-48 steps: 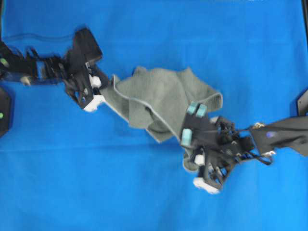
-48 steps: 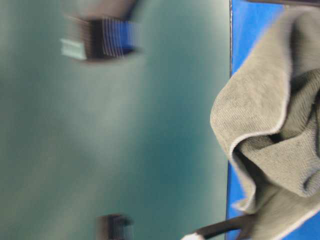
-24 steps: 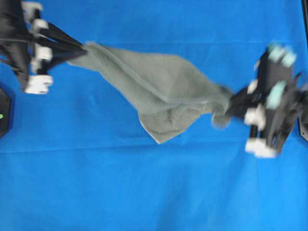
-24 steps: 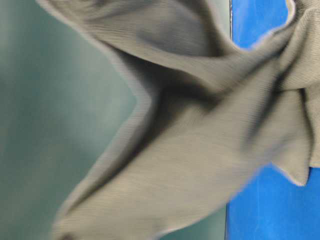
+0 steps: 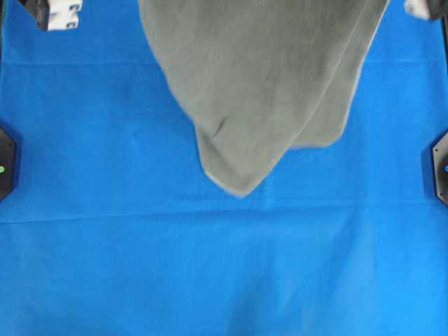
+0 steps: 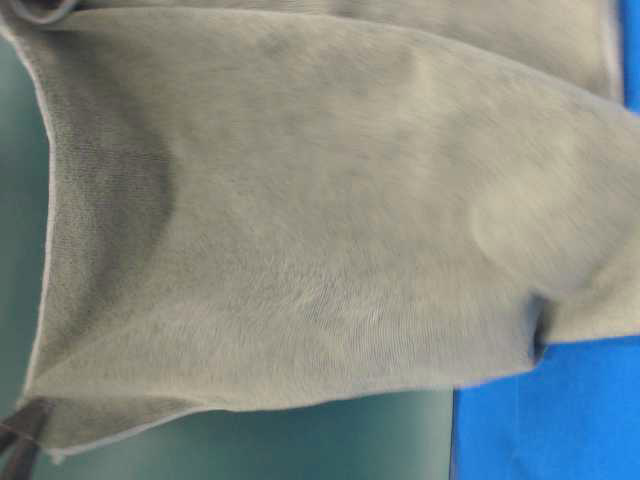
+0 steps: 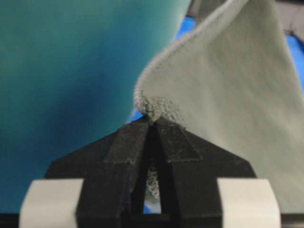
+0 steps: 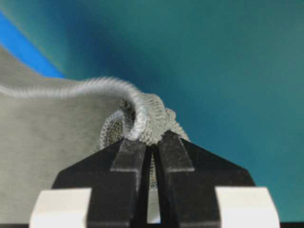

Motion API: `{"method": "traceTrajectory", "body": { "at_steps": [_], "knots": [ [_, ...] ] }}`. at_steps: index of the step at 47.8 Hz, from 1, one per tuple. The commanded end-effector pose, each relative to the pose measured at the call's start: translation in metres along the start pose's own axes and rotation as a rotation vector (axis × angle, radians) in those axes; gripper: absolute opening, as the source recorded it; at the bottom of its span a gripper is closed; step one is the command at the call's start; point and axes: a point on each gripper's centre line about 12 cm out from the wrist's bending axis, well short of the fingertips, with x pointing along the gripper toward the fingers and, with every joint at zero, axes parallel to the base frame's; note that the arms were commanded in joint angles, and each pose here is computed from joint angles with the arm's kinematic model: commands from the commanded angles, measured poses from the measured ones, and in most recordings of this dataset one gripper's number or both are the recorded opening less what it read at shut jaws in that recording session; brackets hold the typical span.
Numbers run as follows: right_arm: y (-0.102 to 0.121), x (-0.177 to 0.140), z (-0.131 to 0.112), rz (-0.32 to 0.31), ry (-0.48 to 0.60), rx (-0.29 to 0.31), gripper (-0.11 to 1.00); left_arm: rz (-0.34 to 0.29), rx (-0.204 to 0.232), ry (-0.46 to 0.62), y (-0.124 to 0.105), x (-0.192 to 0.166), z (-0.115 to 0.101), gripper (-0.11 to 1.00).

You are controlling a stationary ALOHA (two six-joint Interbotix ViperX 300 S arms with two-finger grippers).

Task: Fold a large towel.
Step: 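Lift the towel with both grippers and shake it out upward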

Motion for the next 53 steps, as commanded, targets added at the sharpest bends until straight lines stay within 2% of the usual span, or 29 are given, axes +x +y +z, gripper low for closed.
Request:
{"method": "traceTrajectory", "body": {
  "at_steps": [1, 7, 10, 19, 27, 34, 39, 45, 50, 53],
  "knots": [
    [-0.001, -0.024, 0.023, 0.056, -0.057, 0.032, 0.01, -0.065, 0.001, -0.004, -0.015, -0.018, 0.032, 0.01],
    [0.015, -0.053, 0.034, 0.196, -0.067, 0.041, 0.01, -0.172, -0.001, 0.007, -0.042, -0.045, 0.054, 0.01],
    [0.028, -0.07, 0.037, 0.29, -0.068, 0.043, 0.01, -0.223, -0.012, 0.014, -0.054, -0.057, 0.062, 0.01],
    [0.061, -0.113, 0.041, 0.534, -0.091, 0.012, 0.01, -0.35, -0.092, 0.048, -0.083, -0.086, 0.077, 0.01],
    [0.087, -0.158, 0.046, 0.765, -0.163, -0.02, 0.01, -0.457, -0.143, 0.003, -0.098, -0.121, 0.095, 0.01],
    [0.101, -0.183, 0.048, 0.911, -0.235, -0.024, 0.01, -0.5, -0.181, -0.043, -0.098, -0.143, 0.109, 0.01],
    [0.103, -0.188, 0.052, 0.945, -0.259, 0.006, 0.01, -0.502, -0.228, -0.046, -0.096, -0.147, 0.116, 0.01],
    [0.102, -0.188, 0.056, 0.937, -0.282, 0.028, 0.01, -0.498, -0.253, -0.029, -0.097, -0.144, 0.116, 0.01],
    [0.096, -0.181, 0.057, 0.865, -0.298, 0.011, 0.01, -0.467, -0.253, 0.016, -0.097, -0.133, 0.108, 0.01],
    [0.09, -0.171, 0.056, 0.785, -0.291, 0.004, 0.01, -0.412, -0.262, 0.048, -0.089, -0.121, 0.101, 0.01]
  ]
}}
